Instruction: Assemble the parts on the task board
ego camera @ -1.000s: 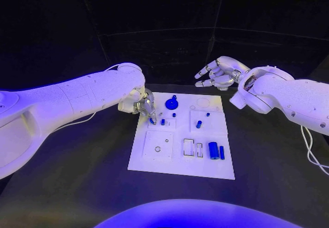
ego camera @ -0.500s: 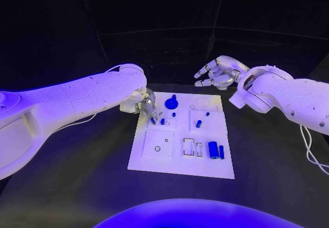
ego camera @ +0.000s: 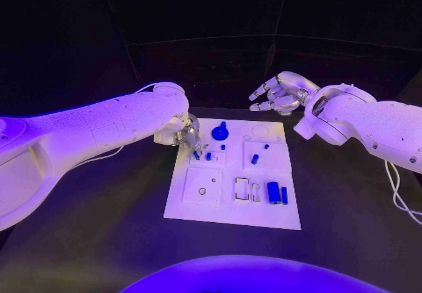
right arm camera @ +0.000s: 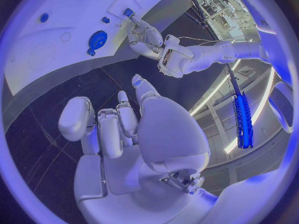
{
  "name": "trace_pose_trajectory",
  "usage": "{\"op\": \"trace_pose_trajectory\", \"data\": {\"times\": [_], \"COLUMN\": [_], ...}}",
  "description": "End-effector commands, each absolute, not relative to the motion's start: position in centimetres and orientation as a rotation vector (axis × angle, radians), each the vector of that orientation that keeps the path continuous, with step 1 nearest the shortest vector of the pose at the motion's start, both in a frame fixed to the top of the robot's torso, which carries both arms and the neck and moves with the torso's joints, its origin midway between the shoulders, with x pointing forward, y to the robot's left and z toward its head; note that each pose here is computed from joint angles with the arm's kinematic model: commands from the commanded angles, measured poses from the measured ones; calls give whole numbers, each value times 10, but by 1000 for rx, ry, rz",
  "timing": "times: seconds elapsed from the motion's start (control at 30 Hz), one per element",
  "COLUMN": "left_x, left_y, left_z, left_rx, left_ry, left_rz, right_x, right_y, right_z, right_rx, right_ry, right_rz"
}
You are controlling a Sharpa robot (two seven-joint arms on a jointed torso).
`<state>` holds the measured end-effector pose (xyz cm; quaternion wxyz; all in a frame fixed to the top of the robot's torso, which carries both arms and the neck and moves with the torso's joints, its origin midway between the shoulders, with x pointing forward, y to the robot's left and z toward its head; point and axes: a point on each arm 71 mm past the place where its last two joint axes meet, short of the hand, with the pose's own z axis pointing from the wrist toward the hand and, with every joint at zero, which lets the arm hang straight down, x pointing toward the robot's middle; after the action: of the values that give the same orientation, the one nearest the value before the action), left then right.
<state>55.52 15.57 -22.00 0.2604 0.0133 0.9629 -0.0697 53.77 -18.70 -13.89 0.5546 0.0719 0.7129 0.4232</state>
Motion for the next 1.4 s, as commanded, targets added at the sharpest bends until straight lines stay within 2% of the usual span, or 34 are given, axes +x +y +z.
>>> {"op": "trace_pose_trajectory", "data": {"times": [0.03, 1.4], "left_x": [553, 553], "left_y": [154, 154], "left_z": [-221, -226], "left_rx": [72, 79], "left_ry": [2626, 2624], "left_rz": [-179, -125], "right_x": [538, 538], "right_y": [-186, -185], "right_z": [-138, -138], "right_rx": [159, 157], "right_ry": [1682, 1683], "right_rz": [1010, 1013]}}
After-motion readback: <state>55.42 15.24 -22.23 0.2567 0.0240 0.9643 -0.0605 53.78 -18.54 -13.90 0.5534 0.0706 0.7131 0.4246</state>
